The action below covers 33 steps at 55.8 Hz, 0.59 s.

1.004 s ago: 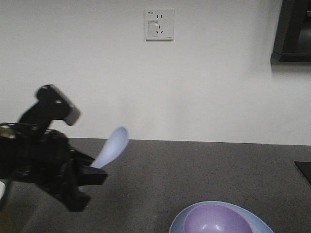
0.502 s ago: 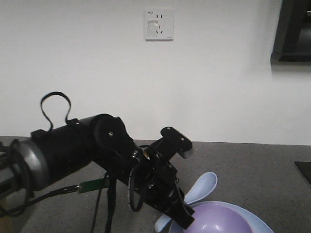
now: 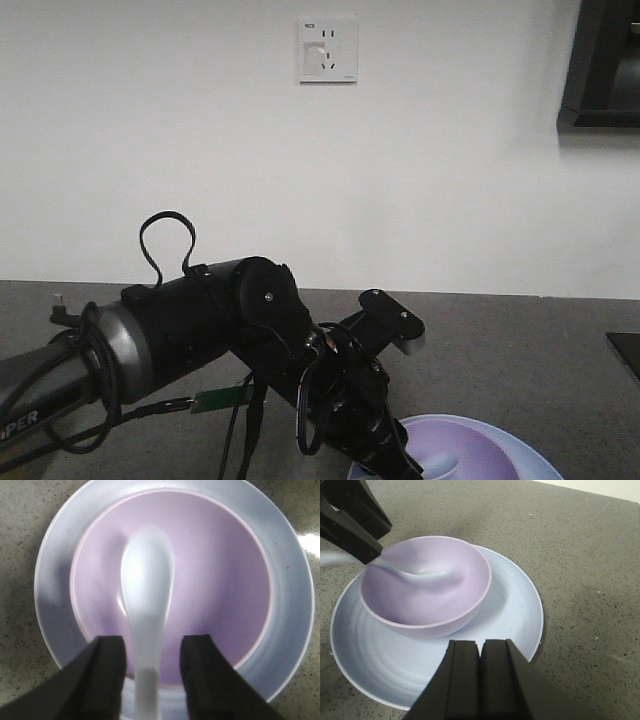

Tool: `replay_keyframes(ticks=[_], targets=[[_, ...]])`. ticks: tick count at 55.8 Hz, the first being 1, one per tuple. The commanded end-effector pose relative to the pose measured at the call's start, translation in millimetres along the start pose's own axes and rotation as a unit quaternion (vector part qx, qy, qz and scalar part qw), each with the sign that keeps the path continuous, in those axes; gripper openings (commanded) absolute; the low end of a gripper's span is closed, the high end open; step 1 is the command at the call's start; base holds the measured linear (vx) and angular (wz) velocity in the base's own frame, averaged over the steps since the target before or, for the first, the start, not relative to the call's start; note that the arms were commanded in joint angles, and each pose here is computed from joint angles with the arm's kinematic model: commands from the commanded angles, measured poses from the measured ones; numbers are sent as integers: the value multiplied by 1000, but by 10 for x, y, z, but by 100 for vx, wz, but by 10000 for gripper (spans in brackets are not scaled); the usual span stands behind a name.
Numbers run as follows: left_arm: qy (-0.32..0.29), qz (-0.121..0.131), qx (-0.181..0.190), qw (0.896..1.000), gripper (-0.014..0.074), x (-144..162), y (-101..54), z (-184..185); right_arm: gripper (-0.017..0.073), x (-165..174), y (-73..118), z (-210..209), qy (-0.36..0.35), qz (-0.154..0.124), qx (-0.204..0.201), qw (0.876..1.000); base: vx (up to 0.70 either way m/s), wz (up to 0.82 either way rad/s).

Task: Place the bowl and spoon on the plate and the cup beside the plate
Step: 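Move the left gripper over the bowl and drop the spoon inside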

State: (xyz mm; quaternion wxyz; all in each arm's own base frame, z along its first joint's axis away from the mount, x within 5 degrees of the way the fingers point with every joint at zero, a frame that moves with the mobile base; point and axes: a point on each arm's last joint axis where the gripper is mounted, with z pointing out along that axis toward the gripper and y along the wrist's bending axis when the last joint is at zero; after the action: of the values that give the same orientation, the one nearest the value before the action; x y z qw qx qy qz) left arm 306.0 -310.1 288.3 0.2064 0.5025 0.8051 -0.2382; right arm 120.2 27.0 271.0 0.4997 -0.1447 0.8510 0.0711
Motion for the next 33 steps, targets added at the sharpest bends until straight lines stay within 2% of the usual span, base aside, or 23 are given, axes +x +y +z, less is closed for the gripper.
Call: replay_keyframes(ticks=[1, 6, 13, 20, 27, 33], targets=[[-62, 5, -4, 998, 490, -185, -131, -321, -8, -137, -35, -41, -41, -1, 18, 999, 0, 0], [-63, 13, -10, 998, 501, -203, -141, -375, -8, -136, -34, -40, -41, -1, 18, 999, 0, 0], [-65, 40, -48, 996, 499, -254, -133, -576, -8, -135, -34, -40, -40, -1, 18, 999, 0, 0], [-49, 64, -120, 989, 499, -286, -124, -904, -8, -135, -34, -40, -40, -1, 18, 999, 0, 0], [-20, 58, -199, 978, 499, -232, -103, -1218, -8, -132, -33, -39, -40, -1, 18, 999, 0, 0], [12, 39, -275, 961, 499, -125, -27, -1474, -8, -131, -33, -39, -40, -1, 17, 999, 0, 0]])
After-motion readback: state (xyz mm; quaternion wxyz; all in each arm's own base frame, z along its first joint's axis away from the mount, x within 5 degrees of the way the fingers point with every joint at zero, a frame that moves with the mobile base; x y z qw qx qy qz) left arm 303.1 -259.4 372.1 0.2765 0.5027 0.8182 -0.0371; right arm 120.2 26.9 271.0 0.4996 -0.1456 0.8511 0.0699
